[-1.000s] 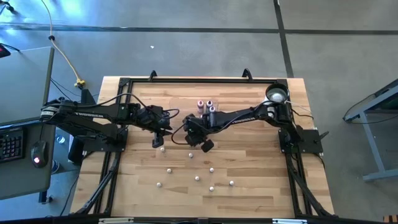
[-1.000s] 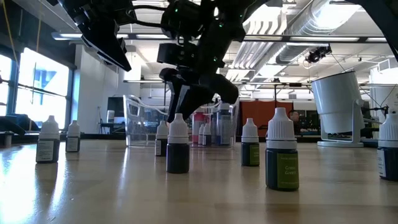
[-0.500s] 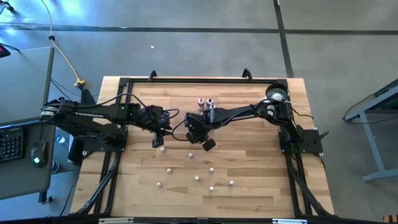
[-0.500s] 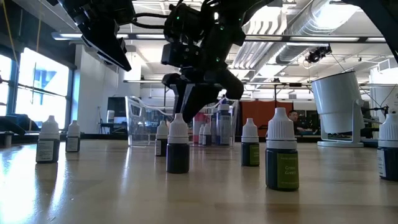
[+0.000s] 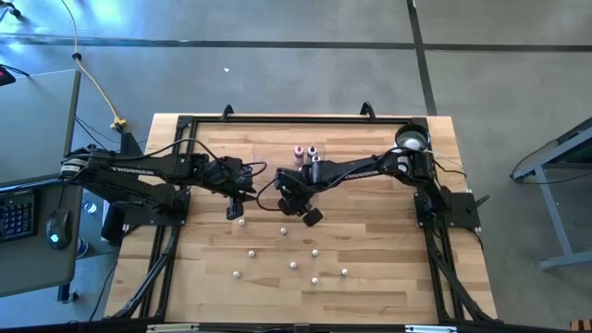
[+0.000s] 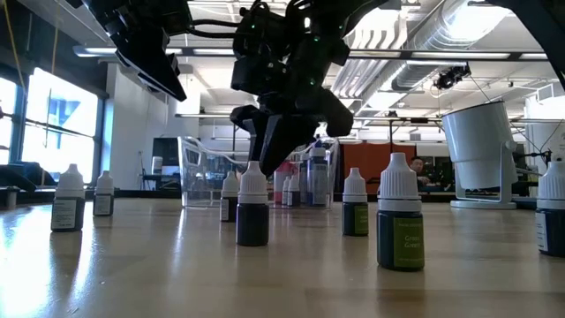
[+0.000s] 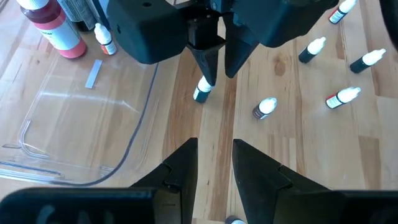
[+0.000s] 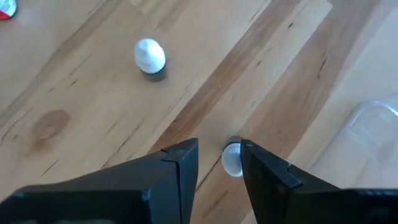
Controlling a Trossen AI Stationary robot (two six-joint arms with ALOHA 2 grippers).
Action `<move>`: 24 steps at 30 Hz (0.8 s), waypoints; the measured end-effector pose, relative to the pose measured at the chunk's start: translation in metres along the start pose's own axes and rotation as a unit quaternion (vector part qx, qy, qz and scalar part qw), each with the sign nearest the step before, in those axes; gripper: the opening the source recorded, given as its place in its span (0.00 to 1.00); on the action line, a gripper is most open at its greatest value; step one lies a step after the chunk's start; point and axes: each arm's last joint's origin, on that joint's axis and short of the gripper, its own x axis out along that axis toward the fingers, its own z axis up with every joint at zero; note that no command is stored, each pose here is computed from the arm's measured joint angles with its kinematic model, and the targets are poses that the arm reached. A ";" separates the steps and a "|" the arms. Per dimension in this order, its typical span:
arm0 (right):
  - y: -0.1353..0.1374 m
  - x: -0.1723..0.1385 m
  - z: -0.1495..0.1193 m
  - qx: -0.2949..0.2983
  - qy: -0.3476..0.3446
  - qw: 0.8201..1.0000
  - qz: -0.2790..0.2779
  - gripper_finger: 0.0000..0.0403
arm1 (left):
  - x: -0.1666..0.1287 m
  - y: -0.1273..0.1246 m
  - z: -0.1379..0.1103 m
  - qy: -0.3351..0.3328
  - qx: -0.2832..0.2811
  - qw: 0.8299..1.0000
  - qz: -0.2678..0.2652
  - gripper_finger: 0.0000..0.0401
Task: Pick & Place food coloring
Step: Put the small blue food coloring bottle into the transparent bin
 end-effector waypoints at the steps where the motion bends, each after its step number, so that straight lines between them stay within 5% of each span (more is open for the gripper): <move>1: 0.000 0.000 0.000 0.001 0.002 1.000 0.002 0.28 | 0.000 0.000 0.000 0.000 0.000 1.000 0.000 0.25; 24: -0.005 0.014 -0.005 -0.030 0.042 0.997 -0.052 0.28 | 0.000 0.000 0.000 0.000 0.000 1.000 0.000 0.25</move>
